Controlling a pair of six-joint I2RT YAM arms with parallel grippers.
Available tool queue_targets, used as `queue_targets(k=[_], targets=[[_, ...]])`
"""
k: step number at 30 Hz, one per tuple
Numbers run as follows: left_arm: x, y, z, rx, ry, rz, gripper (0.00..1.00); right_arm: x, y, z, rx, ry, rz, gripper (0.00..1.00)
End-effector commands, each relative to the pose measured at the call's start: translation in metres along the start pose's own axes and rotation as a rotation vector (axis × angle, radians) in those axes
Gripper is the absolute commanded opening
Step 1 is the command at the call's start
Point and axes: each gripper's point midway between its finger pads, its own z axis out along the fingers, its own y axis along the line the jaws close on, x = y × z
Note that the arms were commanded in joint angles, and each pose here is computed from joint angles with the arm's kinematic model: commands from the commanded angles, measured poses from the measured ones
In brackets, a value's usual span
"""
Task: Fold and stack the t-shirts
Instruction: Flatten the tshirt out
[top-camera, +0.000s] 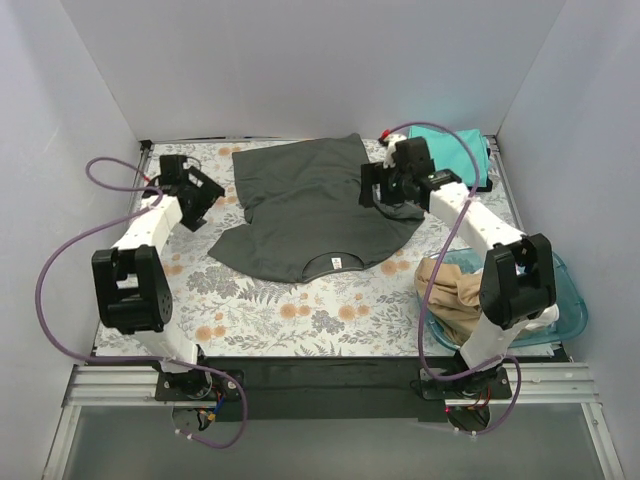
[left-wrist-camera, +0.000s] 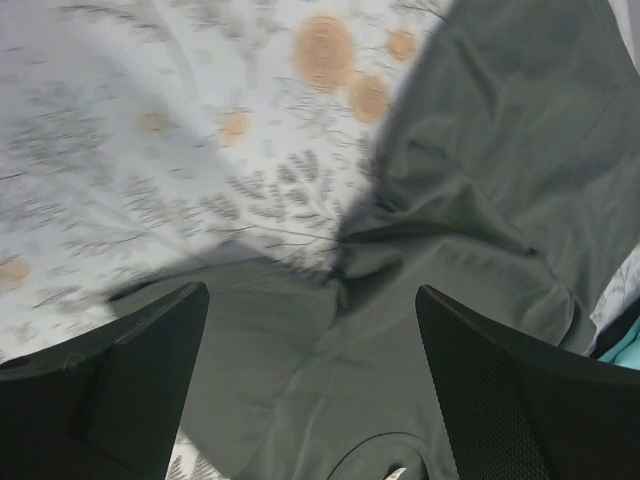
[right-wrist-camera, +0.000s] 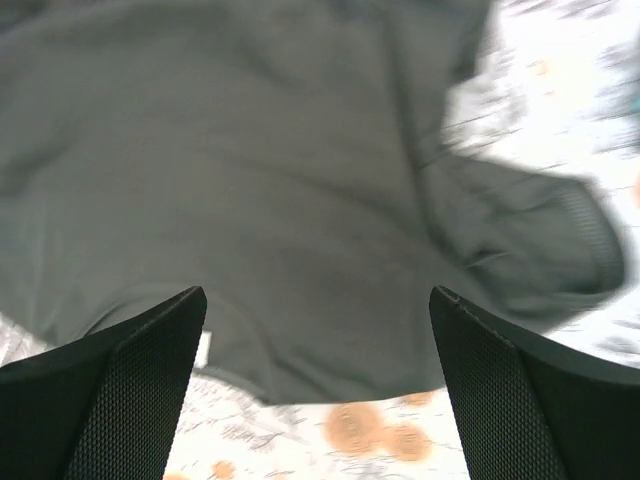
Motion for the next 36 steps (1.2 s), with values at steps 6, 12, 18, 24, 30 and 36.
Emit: queue_targets(k=[6,12,18,24,30,36], targets=[[0.072,-0.12,0.042,0.224,0.133,0.282,0.85,0.093,0.025,0.018,-0.006,0.129,0.092,0.98],[0.107,-0.124,0.079,0.197,0.218,0.31,0.85,0.123,0.012,0.03,0.051,0.196,0.116,0.98],[0.142,-0.072,0.087,0.082,0.282,0.311,0.85,0.138,-0.001,0.053,0.104,0.249,0.105,0.98],[0.2,0.023,0.042,-0.04,0.345,0.281,0.85,0.136,0.011,0.078,0.025,0.284,0.078,0.98],[0.29,0.071,-0.037,-0.003,0.466,0.352,0.85,0.115,0.047,0.111,-0.093,0.286,-0.034,0.98],[0.375,0.048,-0.098,0.267,0.655,0.506,0.88,0.066,0.118,0.133,-0.247,0.206,-0.212,0.98]])
